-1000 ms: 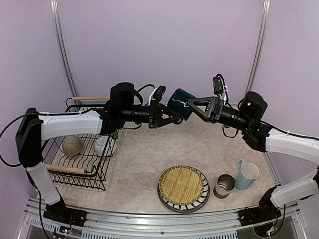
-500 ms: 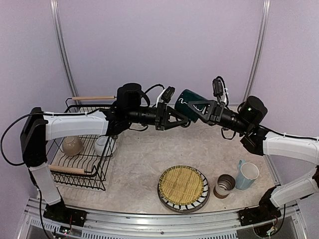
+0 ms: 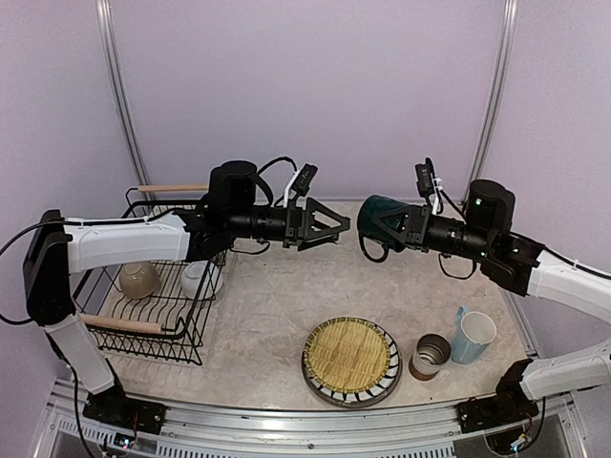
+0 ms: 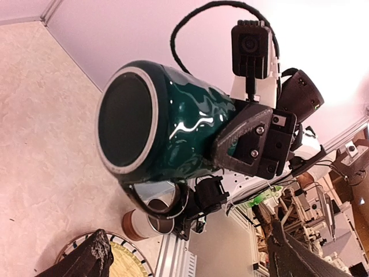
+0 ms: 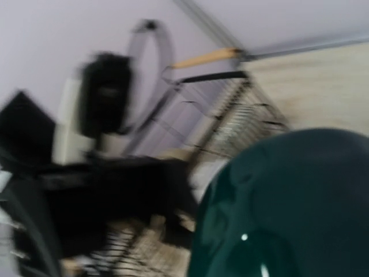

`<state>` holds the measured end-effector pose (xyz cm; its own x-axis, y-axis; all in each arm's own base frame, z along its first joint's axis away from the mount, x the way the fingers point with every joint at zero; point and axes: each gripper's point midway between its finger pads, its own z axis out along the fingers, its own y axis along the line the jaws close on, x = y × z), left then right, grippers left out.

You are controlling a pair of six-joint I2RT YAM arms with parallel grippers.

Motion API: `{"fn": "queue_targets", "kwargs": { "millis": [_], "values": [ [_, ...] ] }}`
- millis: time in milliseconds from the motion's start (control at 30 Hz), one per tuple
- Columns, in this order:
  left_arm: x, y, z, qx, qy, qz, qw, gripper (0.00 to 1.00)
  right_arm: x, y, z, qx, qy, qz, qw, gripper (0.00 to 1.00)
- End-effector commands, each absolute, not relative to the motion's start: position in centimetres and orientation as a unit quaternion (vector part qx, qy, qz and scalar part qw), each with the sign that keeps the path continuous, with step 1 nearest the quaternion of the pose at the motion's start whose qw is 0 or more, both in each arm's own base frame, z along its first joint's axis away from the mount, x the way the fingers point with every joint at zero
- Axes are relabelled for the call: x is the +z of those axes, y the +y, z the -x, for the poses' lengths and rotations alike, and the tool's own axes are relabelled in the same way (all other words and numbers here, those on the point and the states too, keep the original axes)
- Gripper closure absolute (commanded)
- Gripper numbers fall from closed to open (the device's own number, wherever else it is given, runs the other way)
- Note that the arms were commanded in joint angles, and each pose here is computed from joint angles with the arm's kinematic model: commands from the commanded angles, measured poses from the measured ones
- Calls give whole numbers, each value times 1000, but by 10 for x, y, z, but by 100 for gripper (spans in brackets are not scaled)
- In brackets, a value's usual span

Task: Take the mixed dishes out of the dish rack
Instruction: Place the cup at the corner of the board.

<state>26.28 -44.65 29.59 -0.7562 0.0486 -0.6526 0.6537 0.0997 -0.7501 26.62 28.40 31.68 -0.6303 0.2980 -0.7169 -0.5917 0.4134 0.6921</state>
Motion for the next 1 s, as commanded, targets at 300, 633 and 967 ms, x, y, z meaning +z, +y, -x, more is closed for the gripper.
{"fn": "queue_targets", "kwargs": {
  "millis": [300,633,967],
  "values": [
    [308,-411,-275,-544,725,-267,328,7,228,83,-285,-35,917,-76,390,100],
    [301,-405,-272,-532,734,-265,329,6,170,3,-268,-34,904,-262,336,100],
    [304,-385,-289,-489,769,-220,349,6,116,-16,-239,3,890,-375,259,100]
  ]
}}
